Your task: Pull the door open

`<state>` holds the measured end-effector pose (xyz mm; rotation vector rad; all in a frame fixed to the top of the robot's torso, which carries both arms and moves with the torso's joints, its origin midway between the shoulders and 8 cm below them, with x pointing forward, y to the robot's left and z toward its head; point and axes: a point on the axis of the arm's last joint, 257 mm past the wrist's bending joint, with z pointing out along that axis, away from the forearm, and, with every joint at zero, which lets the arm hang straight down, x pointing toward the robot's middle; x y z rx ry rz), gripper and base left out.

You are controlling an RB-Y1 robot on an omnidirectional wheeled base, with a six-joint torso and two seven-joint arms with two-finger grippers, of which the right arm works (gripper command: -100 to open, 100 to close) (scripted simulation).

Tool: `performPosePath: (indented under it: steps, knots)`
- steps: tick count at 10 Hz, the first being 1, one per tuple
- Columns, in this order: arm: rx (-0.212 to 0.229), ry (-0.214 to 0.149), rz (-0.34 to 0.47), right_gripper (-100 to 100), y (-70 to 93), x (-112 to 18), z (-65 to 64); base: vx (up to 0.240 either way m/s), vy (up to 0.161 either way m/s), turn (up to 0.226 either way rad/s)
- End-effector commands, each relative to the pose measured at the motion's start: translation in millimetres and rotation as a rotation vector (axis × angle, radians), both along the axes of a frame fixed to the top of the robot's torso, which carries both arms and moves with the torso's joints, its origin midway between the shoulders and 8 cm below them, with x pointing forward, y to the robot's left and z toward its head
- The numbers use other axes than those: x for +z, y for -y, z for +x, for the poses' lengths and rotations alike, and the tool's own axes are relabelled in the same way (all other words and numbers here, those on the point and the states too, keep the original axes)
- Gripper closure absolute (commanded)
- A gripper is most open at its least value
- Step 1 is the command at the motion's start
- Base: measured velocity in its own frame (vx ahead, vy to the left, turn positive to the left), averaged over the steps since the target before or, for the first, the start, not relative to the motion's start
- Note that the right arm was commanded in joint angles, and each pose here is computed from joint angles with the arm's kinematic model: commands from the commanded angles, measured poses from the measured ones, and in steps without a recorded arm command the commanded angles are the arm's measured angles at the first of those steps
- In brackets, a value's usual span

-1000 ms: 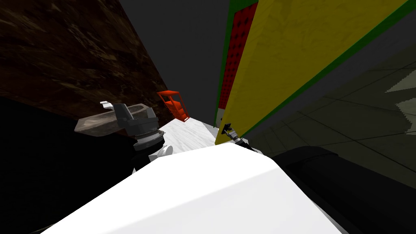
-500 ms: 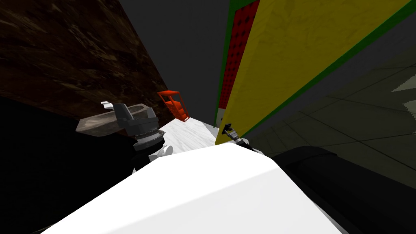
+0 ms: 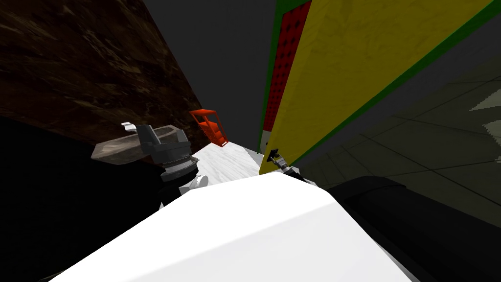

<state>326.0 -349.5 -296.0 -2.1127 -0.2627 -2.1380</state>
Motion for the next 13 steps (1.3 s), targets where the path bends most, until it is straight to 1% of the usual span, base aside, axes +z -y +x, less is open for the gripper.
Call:
performPosePath:
  steps: [1,3,6,7,8,9,10,12,13]
  knots:
    - [-0.003,-0.006,0.001,100,6.2,-3.7,-12.3,-0.012,-0.052,0.037]
    - [-0.006,-0.009,0.004,100,13.8,-6.4,-29.0,-0.022,-0.044,0.071]
    - [-0.007,-0.017,0.010,100,26.9,-9.9,-61.1,-0.051,-0.034,0.069]
    - [-0.008,-0.007,0.012,100,27.0,-7.3,-61.0,-0.046,-0.043,0.017]
    - [-0.007,-0.006,0.016,100,31.3,-6.7,-72.5,-0.046,-0.039,0.057]
    - [-0.006,-0.014,0.017,100,35.4,-7.9,-83.9,-0.047,-0.052,0.065]
    - [-0.006,-0.005,0.019,100,35.5,-5.7,-83.9,-0.038,-0.030,0.016]
    - [-0.002,-0.010,0.025,100,42.7,-4.5,-105.2,-0.044,-0.032,0.060]
    - [-0.002,-0.004,0.026,100,42.8,-3.0,-105.2,-0.033,-0.028,0.016]
